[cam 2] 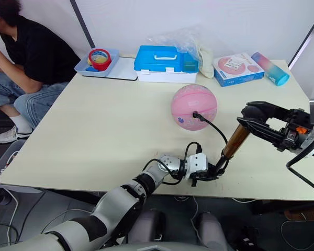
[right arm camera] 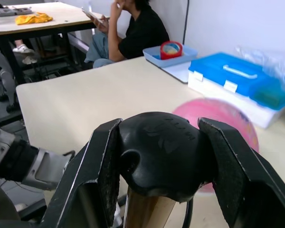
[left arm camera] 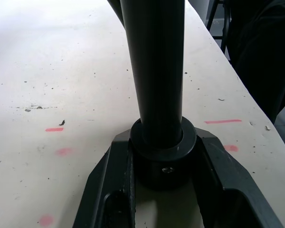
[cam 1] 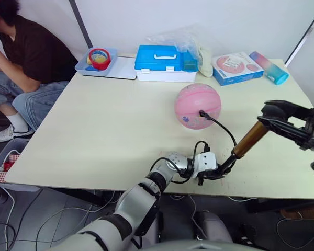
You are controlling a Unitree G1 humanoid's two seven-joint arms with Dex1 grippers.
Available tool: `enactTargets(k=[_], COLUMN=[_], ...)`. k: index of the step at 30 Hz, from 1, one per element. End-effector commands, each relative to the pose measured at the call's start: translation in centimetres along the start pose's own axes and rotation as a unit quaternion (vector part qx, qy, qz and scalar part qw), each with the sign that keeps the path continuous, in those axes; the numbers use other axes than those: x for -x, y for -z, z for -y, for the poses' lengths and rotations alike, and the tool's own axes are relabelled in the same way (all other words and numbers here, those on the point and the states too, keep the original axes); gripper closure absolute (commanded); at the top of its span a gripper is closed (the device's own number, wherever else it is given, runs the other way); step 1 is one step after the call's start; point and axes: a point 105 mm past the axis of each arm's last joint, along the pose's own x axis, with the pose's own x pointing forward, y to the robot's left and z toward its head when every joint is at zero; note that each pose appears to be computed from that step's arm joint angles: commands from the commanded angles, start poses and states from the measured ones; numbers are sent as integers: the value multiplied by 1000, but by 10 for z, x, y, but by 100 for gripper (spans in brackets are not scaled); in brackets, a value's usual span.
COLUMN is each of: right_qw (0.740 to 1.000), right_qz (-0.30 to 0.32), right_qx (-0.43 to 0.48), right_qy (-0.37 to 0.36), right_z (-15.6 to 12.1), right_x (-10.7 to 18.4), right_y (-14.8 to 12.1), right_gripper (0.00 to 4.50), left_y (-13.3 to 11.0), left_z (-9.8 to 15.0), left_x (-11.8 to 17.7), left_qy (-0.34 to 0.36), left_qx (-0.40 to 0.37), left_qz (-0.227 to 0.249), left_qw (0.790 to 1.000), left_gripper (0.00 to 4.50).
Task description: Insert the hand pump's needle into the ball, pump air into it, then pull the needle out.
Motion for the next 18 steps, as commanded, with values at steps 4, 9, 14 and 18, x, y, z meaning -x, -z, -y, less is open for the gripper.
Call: enactTargets(k=[4, 9, 14, 18], right_qw=[998, 1000, 999, 998], right_qz=[21, -3, -36, -56], right_qx=[36, 16, -13, -25], right_qy=[38, 26, 19, 25], right_z=[10, 3, -8, -15], right_x=[11, 6, 2, 2], right_y=[-28, -8, 32, 65], right_gripper=[247, 247, 247, 247], left_y=[9, 9, 9, 9], left_z=[21, 20, 21, 21], left_x=[-9, -8, -8, -8], left_qy=[43, 43, 45, 45], left_qx=[0, -2, -2, -3], left_qz=[-20, -20, -19, -19], left_qw=[999, 999, 999, 999], left_gripper=[342, 342, 342, 342])
